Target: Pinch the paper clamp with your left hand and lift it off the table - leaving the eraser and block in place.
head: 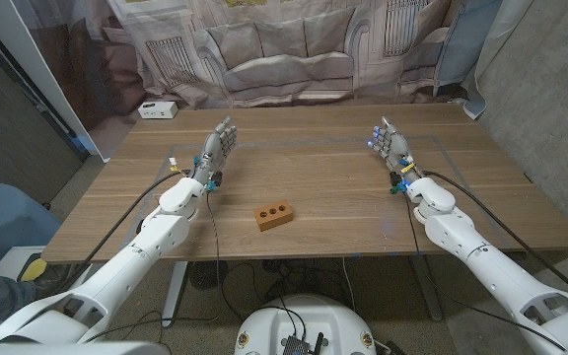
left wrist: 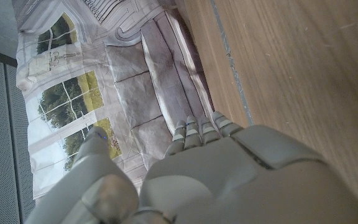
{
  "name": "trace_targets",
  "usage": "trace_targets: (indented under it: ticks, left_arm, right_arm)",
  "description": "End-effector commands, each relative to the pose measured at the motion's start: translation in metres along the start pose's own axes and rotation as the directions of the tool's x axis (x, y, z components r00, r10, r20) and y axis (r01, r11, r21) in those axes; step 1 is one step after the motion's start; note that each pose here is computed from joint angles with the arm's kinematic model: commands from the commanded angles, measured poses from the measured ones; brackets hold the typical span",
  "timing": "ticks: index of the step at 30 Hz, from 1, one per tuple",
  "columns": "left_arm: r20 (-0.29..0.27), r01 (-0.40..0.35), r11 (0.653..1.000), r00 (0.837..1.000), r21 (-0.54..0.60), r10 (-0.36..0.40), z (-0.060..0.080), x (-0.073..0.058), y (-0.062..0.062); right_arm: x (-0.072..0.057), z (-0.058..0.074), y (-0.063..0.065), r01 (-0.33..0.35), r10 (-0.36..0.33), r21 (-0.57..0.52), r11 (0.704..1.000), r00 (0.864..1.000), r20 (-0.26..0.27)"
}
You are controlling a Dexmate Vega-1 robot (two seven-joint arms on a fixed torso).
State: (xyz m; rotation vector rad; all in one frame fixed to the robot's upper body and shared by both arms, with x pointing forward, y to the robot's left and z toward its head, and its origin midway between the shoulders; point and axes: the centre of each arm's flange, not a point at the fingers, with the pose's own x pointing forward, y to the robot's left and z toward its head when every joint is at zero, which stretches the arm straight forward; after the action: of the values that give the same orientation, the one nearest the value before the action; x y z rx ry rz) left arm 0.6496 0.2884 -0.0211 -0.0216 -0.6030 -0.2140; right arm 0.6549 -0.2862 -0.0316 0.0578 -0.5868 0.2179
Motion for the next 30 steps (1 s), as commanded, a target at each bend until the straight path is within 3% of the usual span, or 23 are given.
trace_targets:
  ticks: [1, 8, 17, 25, 30]
  left_arm:
    - [0.029, 0.004, 1.0, 1.0, 0.03, -0.005, 0.013, -0.006, -0.001]
    - [0.038, -0.022, 0.999, 0.999, 0.048, 0.02, 0.023, -0.016, 0.003]
    - [0.04, 0.001, 0.99, 0.999, 0.144, -0.007, 0.043, -0.019, 0.008]
    - [0.097, -0.016, 0.973, 0.995, 0.229, -0.006, 0.061, -0.019, 0.018]
    - [0.132, -0.038, 0.957, 0.991, 0.287, 0.0, 0.07, -0.024, 0.021]
  right_arm:
    - [-0.009, -0.001, 0.003, 0.01, -0.01, 0.012, 1.0, 1.0, 0.018]
    - [-0.021, 0.004, -0.002, 0.038, -0.038, 0.012, 0.999, 0.998, 0.041]
    - [-0.021, 0.011, -0.006, 0.021, -0.021, 0.002, 1.0, 0.998, 0.052]
    - [-0.019, 0.015, -0.018, 0.009, -0.009, -0.002, 1.0, 0.999, 0.046]
    - [-0.018, 0.012, -0.021, -0.014, 0.013, 0.006, 1.0, 0.997, 0.071]
